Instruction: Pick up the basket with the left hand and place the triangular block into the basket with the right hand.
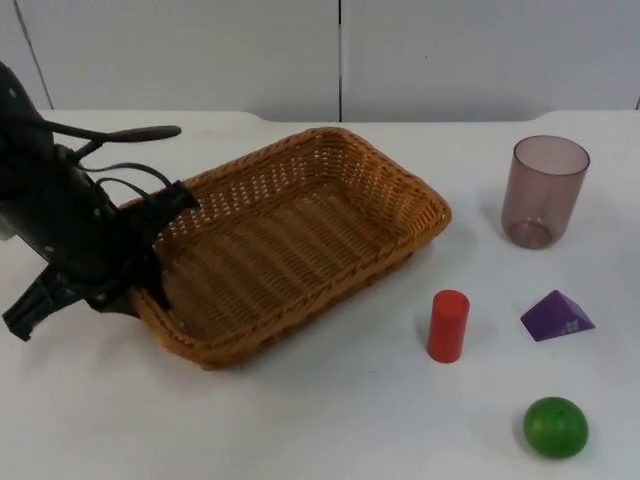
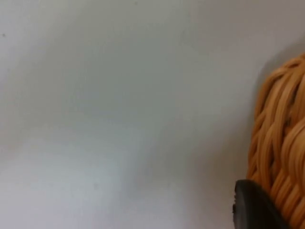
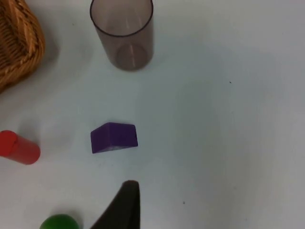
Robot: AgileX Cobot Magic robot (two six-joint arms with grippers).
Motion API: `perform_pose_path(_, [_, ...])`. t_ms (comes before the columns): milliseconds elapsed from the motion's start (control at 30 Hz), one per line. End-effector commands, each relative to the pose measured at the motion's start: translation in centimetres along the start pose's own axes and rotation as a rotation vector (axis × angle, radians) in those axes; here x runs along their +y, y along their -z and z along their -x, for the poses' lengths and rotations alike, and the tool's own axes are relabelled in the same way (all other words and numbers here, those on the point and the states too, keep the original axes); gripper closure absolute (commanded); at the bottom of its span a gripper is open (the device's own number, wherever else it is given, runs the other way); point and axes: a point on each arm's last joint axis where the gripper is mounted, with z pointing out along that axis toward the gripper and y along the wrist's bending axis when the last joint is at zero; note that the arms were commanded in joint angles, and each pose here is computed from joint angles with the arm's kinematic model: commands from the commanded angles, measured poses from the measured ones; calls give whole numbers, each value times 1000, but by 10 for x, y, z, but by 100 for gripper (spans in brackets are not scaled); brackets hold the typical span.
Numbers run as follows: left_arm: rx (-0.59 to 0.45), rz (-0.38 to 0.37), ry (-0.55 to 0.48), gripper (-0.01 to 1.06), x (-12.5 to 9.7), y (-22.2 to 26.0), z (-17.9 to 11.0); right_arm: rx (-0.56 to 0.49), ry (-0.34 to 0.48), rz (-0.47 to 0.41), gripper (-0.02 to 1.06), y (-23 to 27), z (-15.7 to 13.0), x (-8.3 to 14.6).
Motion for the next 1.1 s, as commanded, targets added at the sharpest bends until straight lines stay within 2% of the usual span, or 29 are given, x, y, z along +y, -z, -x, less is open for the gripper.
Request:
perform_pose_path(0, [-29,-14,-22,105,4,19,10,-13,1,-8,-1,2,2,-2])
perform_pose_path(133, [-38,-38,-81,105,21,68,30,-13,1,-8,-1,2,2,-2])
perform_pose_path(167, [-38,-38,-81,105,21,68,30,-13,1,-8,-1,2,2,-2])
perform_pose_path(300, [16,-38,-237,105,49,115,39,-13,1,-8,-1,2,2,-2])
perform_pose_path(333, [16,-38,-237,105,49,115,39,-13,1,-8,-1,2,2,-2])
perform_pose_path(433, [151,-37,-399,105,71,139,33,-13,-6,-2,-1,2,2,-1])
perform_pose_path(567, [219,-33,-459,105,77,146,25,-17,-9,0,-1,2,3,-1])
perform_pose_path(633, [172,-23,-471,105,80,148,19,-14,-9,0,-1,2,2,-1])
perform_pose_path(733, [164,-30,-504,105,87,146,9,-12,-6,-2,-1,2,2,-1])
perform_pose_path(833, [204,-34,-545,105,94,143,-4,-12,-6,-2,-1,2,2,-1])
perform_pose_path(900, [267,-39,-589,105,103,136,-17,-12,-6,-2,-1,2,2,-1])
perform_pose_path(1067, [269,-52,-592,105,105,132,-21,-12,-4,-1,-1,2,2,-1])
